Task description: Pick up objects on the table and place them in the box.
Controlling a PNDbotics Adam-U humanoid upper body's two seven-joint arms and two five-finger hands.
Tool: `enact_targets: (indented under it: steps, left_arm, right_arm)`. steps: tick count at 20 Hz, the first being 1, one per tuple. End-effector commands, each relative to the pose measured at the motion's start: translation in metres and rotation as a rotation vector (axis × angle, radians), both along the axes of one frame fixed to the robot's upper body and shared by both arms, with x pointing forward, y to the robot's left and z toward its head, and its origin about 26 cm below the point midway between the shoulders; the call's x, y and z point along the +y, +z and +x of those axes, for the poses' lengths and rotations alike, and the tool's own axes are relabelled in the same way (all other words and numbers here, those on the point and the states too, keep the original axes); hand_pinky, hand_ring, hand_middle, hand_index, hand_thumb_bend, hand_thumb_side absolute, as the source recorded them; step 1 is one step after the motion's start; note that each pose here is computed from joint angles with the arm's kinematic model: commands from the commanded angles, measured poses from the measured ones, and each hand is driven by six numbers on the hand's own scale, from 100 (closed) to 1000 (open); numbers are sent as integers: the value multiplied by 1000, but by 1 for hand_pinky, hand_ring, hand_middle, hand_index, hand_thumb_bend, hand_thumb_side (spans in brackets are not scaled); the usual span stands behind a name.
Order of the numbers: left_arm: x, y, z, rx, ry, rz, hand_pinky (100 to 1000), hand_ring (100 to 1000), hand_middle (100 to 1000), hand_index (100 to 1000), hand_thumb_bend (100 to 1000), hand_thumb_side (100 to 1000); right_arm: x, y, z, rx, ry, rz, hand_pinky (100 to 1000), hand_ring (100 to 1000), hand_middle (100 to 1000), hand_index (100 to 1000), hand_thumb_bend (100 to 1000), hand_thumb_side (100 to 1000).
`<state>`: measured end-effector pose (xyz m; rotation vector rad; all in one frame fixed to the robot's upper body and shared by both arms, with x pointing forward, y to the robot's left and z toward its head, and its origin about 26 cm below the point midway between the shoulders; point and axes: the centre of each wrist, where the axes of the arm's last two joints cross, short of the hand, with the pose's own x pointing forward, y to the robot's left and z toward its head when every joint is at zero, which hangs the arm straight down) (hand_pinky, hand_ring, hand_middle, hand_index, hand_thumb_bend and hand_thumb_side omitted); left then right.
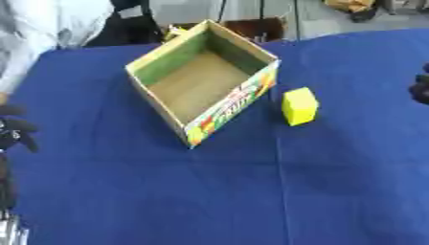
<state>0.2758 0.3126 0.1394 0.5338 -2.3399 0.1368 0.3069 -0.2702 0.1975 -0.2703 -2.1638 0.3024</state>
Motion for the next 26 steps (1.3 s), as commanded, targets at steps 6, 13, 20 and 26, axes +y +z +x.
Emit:
enact_targets:
  steps: [6, 13, 20, 26]
  left_arm:
    - [2, 10, -1, -25, 4, 25, 268, 467, 561, 882, 359, 976]
    - [1, 13, 0, -26, -10, 27, 269, 468, 561, 882, 355, 974]
    - [1, 12, 0, -13, -25, 35, 268, 468, 561, 881, 356, 973]
    - [1, 9, -2, -2, -31, 41, 267, 467, 561, 881, 360, 974]
  right_arm:
    - [-1, 9, 0, -43, 8, -3, 842, 902, 593, 825, 297, 898]
    - [5, 21, 3, -79, -1, -28, 836, 926, 631, 833, 433, 907]
    - [20, 82, 27, -251, -25, -464, 819, 916, 737, 855, 439, 1000]
    - [26, 98, 44, -278, -43, -680, 811, 902, 786, 853, 531, 1000]
